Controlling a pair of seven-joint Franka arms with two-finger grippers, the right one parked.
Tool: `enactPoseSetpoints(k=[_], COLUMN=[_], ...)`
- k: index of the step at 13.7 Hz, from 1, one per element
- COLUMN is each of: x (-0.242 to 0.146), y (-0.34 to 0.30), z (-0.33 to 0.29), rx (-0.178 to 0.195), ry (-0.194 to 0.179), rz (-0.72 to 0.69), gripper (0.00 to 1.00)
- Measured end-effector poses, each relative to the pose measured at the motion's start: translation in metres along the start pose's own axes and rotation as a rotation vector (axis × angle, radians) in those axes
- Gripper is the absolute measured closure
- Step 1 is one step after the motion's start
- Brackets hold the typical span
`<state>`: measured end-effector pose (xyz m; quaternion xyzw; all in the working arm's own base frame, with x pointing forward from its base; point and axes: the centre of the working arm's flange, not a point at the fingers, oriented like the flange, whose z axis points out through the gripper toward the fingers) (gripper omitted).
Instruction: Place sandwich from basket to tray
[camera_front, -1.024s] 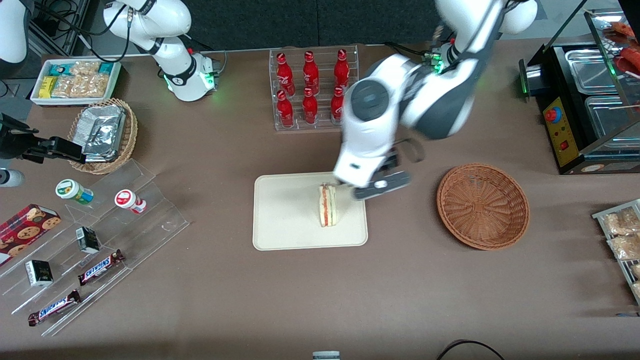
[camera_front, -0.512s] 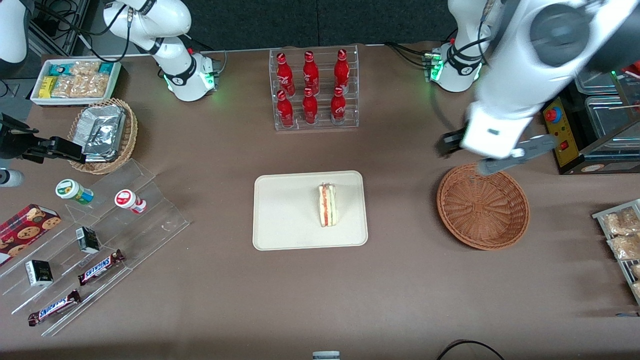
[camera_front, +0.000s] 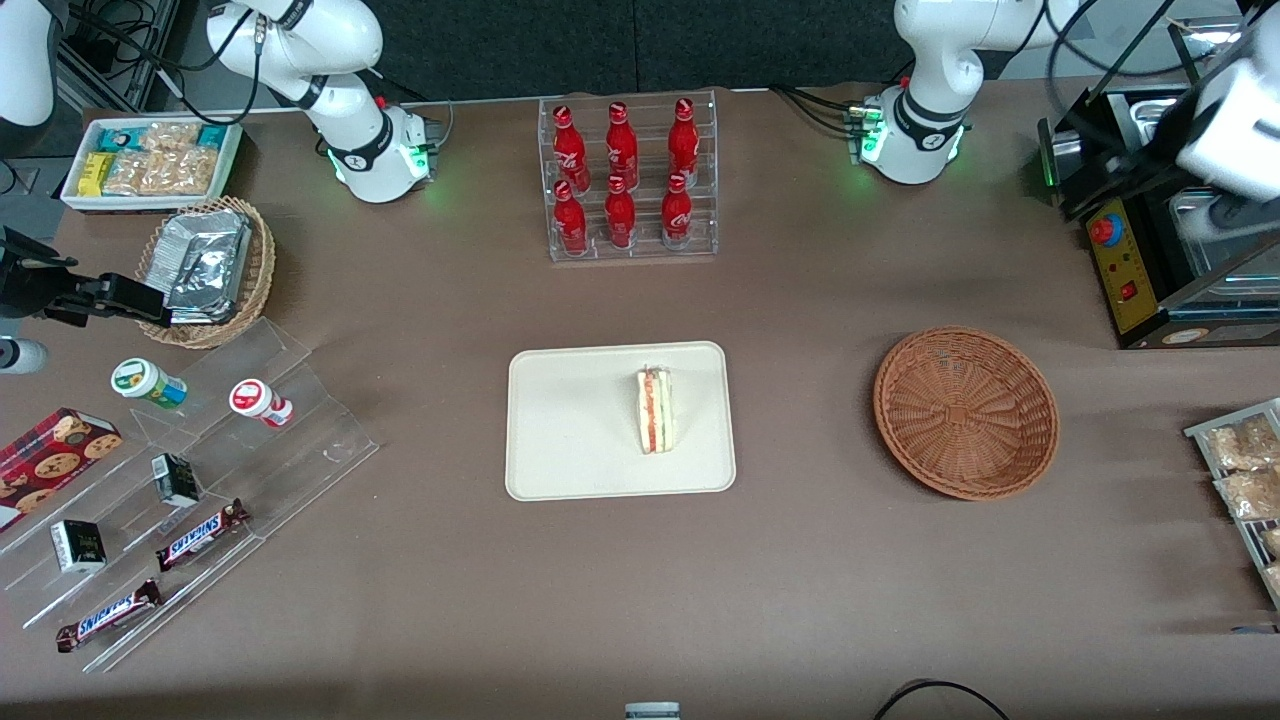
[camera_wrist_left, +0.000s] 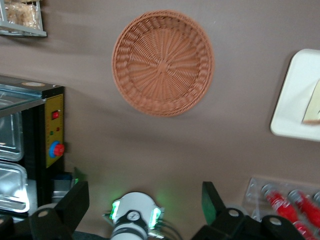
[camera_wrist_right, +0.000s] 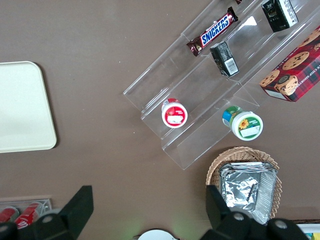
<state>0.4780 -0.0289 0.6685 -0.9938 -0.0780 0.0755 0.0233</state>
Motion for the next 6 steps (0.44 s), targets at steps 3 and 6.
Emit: enactPoseSetpoints(k=[3, 6], x=[-0.02, -0.016], y=[-0.043, -0.044], z=[0.001, 0.002], rx=[-0.021, -0.033], ry=[0.005, 0.029], rz=[0.059, 0.081], gripper=[0.0, 0.0])
